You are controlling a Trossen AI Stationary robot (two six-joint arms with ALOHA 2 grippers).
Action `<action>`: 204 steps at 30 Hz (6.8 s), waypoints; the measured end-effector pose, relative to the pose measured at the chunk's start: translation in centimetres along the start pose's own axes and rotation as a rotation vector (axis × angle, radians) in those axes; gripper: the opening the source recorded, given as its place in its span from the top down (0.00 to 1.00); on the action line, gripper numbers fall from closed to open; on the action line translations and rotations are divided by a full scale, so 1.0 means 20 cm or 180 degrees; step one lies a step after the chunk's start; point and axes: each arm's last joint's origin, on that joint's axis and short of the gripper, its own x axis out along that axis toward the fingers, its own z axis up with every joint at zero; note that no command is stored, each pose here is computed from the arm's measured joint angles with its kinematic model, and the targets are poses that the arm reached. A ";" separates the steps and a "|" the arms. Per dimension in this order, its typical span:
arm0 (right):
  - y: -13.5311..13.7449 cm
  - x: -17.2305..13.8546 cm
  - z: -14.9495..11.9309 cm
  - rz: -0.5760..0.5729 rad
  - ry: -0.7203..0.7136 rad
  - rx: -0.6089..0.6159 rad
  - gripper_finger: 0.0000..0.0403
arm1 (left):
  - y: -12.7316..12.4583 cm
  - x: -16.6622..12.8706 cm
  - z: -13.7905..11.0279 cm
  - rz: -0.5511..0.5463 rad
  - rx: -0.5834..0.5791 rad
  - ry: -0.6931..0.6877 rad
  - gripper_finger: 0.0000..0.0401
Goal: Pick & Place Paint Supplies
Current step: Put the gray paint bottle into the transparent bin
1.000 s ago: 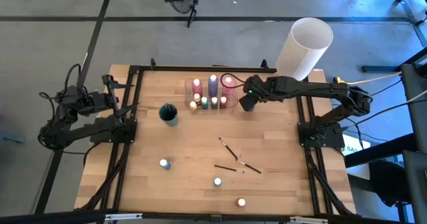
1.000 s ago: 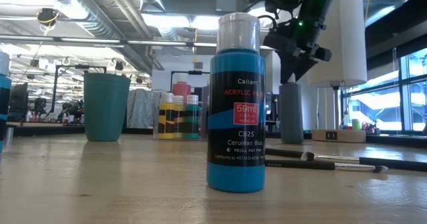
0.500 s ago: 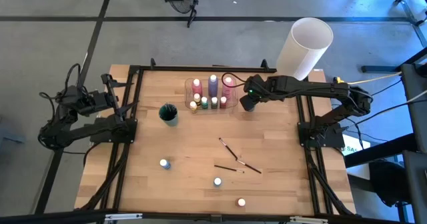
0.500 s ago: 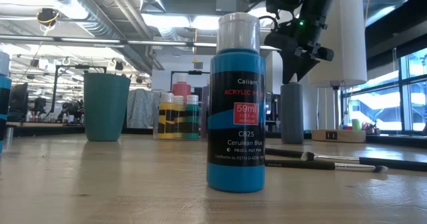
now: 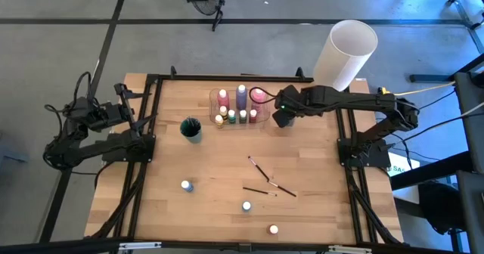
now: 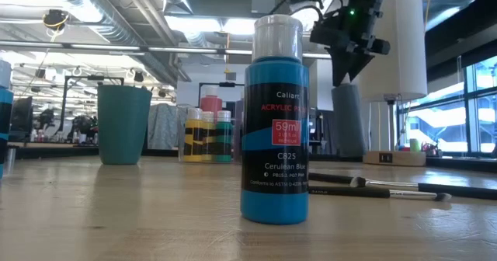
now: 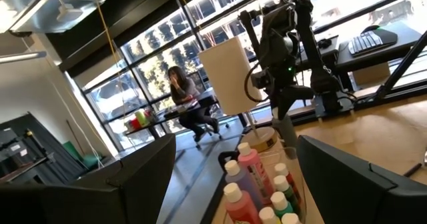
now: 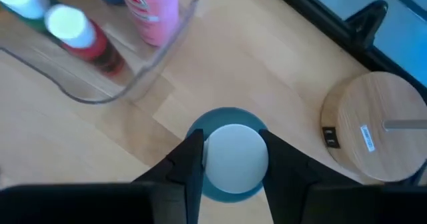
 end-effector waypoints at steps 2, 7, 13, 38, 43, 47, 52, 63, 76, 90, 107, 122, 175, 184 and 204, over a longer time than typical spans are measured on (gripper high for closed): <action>0.01 -0.01 0.01 0.0008 -0.0067 0.0007 0.70 | 0.00 0.00 0.00 0.0000 -0.0014 0.0000 0.23; 0.01 -0.07 0.04 0.0044 -0.0185 0.0011 0.70 | 0.00 0.00 0.00 -0.0001 -0.0018 0.0001 0.23; -0.02 -0.22 0.12 -0.0021 -0.0444 0.0097 0.70 | 0.00 0.00 0.00 -0.0001 -0.0021 0.0002 0.23; 0.08 -0.55 0.20 0.0479 -0.1084 -0.0223 0.70 | 0.00 0.00 0.00 -0.0004 -0.0032 0.0004 0.23; 0.15 -0.48 0.20 0.0425 -0.0967 -0.0323 0.70 | 0.00 0.00 0.00 -0.0006 -0.0058 0.0005 0.23; 0.20 -0.44 0.21 0.0408 -0.0921 -0.0356 0.70 | 0.00 0.00 0.00 -0.0006 -0.0104 0.0006 0.23; 0.21 -0.43 0.22 0.0415 -0.0920 -0.0389 0.70 | 0.00 0.00 0.00 -0.0006 -0.0105 0.0006 0.23; 0.22 -0.41 0.22 0.0429 -0.0889 -0.0377 0.70 | 0.00 0.00 0.00 -0.0006 -0.0105 0.0006 0.23; 0.28 -0.33 0.23 0.0383 -0.0781 -0.0405 0.70 | 0.00 0.00 0.00 -0.0007 -0.0114 0.0009 0.23; 0.28 -0.23 0.27 0.0263 -0.0622 -0.0321 0.70 | 0.00 0.00 0.00 -0.0007 -0.0175 0.0012 0.23; 0.35 -0.07 0.30 0.0242 -0.0371 -0.0339 0.70 | 0.00 0.00 0.00 0.0003 -0.0164 0.0017 0.23; 0.28 -0.04 0.30 0.0042 -0.0151 -0.0266 0.70 | 0.00 0.00 0.00 0.0007 -0.0164 0.0017 0.23; 0.24 -0.03 0.30 -0.0069 -0.0035 -0.0214 0.70 | 0.00 0.00 0.00 0.0012 -0.0163 0.0021 0.23; 0.26 0.03 0.25 -0.0113 0.0037 -0.0375 0.70 | 0.00 0.00 0.00 0.0013 -0.0163 0.0021 0.23; 0.26 0.05 0.25 -0.0072 0.0051 -0.0584 0.70 | 0.00 0.00 0.00 0.0017 -0.0110 0.0019 0.23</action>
